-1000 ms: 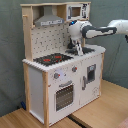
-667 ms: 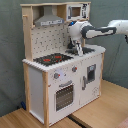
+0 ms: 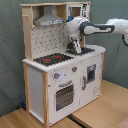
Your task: Play with the kitchen
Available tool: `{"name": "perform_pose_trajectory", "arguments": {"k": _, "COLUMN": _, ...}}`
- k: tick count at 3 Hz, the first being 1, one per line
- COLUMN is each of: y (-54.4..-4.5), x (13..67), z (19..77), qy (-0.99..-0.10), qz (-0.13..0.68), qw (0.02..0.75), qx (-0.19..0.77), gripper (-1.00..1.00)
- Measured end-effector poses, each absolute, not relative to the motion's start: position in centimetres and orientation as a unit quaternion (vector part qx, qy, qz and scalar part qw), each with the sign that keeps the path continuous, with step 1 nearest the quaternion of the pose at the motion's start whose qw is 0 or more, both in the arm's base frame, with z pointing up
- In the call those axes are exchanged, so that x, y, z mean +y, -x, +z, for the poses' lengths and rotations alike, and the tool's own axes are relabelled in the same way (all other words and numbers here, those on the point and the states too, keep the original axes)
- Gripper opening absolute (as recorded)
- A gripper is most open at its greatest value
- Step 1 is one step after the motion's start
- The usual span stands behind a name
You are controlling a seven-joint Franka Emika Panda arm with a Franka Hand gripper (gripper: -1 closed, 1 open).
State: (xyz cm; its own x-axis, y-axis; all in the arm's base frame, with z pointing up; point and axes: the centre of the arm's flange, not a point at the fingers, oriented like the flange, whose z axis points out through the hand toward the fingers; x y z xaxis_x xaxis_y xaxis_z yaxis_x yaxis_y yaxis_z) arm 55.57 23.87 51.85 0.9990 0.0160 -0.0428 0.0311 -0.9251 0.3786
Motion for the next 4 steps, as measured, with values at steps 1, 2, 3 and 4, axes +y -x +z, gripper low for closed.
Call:
{"name": "perform_pose_trajectory", "arguments": {"k": 1, "y": -55.4, "x": 24.6, "z": 53.9, "qy": -0.981, "qz": -0.022, "qw": 0.194, "qx": 0.007, "gripper": -1.0}}
{"name": "perform_pose_trajectory", "arguments": {"k": 2, "y": -54.1, "x": 27.9, "z": 56.4, "qy": -0.984, "qz": -0.001, "qw": 0.179, "qx": 0.027, "gripper": -1.0}}
{"name": "perform_pose_trajectory", "arguments": {"k": 3, "y": -53.1, "x": 31.0, "z": 57.7, "qy": -0.984, "qz": 0.018, "qw": 0.169, "qx": 0.05, "gripper": -1.0}}
{"name": "perform_pose_trajectory", "arguments": {"k": 4, "y": -52.1, "x": 34.1, "z": 58.5, "qy": -0.983, "qz": 0.037, "qw": 0.163, "qx": 0.08, "gripper": -1.0}}
